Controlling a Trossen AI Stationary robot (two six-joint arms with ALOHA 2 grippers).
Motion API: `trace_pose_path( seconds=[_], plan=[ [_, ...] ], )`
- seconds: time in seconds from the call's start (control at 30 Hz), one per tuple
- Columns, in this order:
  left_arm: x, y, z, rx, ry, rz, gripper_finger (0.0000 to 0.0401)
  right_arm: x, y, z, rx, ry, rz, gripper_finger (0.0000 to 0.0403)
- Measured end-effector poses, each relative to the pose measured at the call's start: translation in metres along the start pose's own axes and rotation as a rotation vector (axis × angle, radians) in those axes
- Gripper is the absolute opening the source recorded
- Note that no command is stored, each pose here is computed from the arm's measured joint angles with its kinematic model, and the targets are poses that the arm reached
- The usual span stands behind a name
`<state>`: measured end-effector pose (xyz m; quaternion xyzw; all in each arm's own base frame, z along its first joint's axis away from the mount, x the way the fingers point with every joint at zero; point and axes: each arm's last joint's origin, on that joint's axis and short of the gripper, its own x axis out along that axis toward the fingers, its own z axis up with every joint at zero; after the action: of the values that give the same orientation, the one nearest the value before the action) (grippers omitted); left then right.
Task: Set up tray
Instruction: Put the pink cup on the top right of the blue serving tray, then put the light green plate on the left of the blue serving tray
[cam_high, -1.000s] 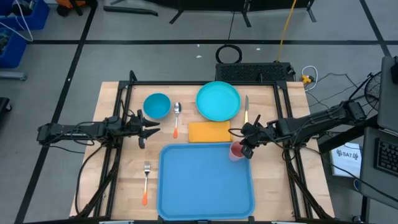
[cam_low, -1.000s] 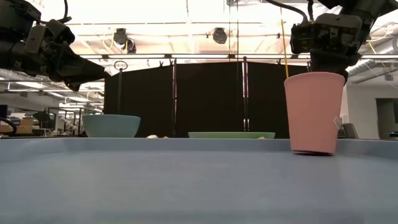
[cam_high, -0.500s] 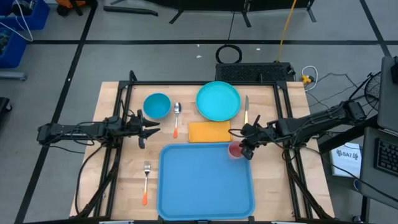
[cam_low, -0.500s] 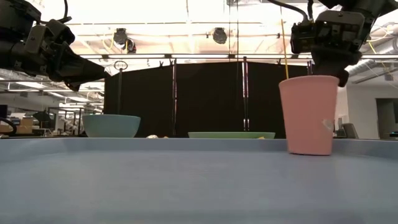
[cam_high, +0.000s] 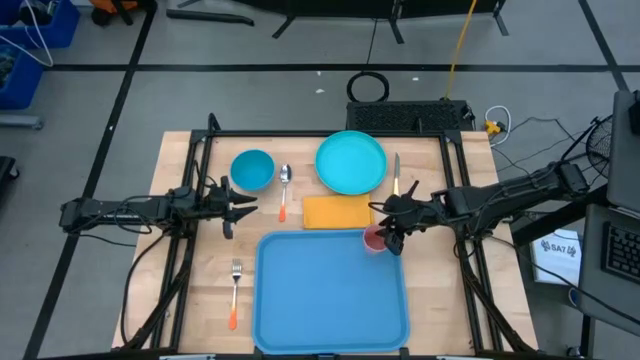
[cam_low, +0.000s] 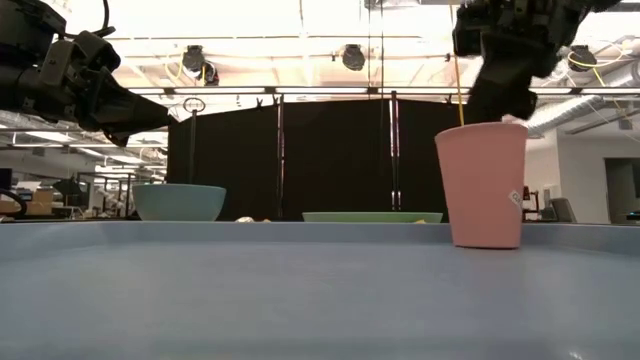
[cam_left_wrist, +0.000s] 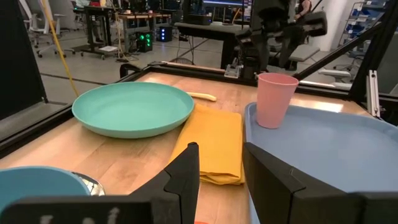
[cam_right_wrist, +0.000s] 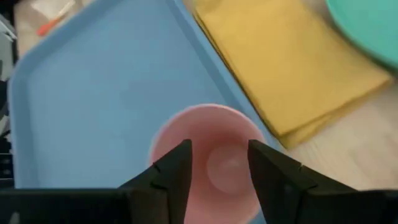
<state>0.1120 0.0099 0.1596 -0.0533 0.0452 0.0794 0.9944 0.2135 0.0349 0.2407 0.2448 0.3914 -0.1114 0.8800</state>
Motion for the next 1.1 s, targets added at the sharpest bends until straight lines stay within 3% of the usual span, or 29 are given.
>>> trace_pose_path(
  seconds=[0.2,0.37,0.57,0.83,1.0,1.1],
  plan=[
    [0.000,0.000,0.000,0.000,0.000,0.000,0.0127,-0.015,0.004,0.021,-0.114,-0.120,-0.040,0.0147],
    [0.000,0.000,0.000,0.000,0.001,0.000,0.0127,-0.038,-0.004,0.035,-0.168,-0.320,-0.133,0.0149],
    [0.000,0.000,0.000,0.020,0.003,0.001,0.0127,-0.062,-0.022,0.035,-0.181,-0.511,-0.228,0.0147],
    [0.000,0.003,0.002,0.019,-0.024,0.110,0.0127,-0.034,-0.060,0.018,-0.147,-0.770,-0.275,0.0150],
    [0.000,0.003,0.006,0.013,-0.063,0.119,0.0127,-0.018,-0.091,0.020,-0.106,-0.770,-0.417,0.0145],
    [0.000,0.003,0.005,0.013,-0.063,0.118,0.0127,-0.017,-0.106,0.030,-0.088,-0.792,-0.414,0.0144]
  ],
)
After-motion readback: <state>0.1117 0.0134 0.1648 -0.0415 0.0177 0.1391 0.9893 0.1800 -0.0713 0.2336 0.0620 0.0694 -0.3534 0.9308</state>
